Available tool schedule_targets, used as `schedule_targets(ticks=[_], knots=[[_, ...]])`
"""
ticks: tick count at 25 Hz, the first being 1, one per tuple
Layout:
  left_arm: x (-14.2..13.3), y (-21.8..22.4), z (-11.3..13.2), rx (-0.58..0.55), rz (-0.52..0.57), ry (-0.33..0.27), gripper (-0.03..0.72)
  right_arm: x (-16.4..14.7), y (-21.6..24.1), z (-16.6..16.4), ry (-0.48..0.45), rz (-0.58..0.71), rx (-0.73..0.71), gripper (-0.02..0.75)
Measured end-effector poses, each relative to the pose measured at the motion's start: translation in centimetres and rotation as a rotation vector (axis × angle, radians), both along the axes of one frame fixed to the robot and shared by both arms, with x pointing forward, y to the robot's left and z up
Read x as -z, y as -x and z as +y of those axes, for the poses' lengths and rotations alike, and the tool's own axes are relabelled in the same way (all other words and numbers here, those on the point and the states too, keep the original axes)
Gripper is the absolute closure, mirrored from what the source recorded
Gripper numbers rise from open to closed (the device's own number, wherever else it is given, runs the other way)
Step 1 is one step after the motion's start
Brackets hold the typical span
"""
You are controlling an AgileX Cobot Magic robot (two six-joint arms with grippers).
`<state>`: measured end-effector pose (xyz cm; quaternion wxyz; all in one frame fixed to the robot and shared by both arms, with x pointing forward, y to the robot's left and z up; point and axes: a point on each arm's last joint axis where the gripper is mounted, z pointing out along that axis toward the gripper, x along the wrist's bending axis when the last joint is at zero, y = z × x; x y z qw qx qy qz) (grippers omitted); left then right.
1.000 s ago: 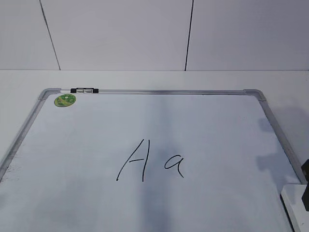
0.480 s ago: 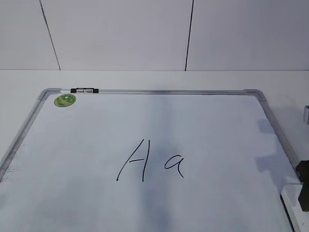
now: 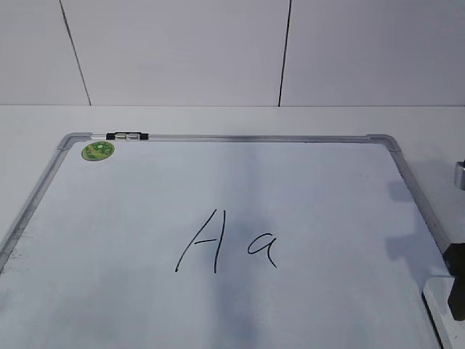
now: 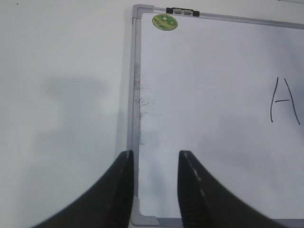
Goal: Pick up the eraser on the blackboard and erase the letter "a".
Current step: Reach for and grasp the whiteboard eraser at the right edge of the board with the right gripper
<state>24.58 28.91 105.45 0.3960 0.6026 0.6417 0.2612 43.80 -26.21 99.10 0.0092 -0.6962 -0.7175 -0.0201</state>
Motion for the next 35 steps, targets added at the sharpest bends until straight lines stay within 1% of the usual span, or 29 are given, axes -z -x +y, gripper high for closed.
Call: schedule_targets(ticks=[3,6,9,16,22,28,35], knots=[[0.0,0.0,0.0,0.0,0.0,0.0,0.448,0.2,-0.1,0.1,-0.011,0.014,0.005,0.2],[0.0,0.0,0.0,0.0,0.0,0.0,0.447,0.6,-0.2,0.2,-0.013,0.042,-0.008,0.118],[0.0,0.0,0.0,0.0,0.0,0.0,0.447,0.9,-0.3,0.2,-0.013,0.057,-0.02,0.072],[0.0,0.0,0.0,0.001,0.0,0.001,0.447,1.0,-0.3,0.3,-0.018,0.063,-0.02,0.061],[0.0,0.0,0.0,0.001,0.0,0.001,0.447,2.1,-0.8,0.4,-0.013,0.102,-0.021,0.061],[0.0,0.0,0.0,0.001,0.0,0.001,0.447,2.6,-1.2,0.4,-0.008,0.104,-0.013,0.061],[0.0,0.0,0.0,0.002,0.0,0.003,0.447,2.7,-1.5,0.3,0.005,0.077,0.003,0.06]])
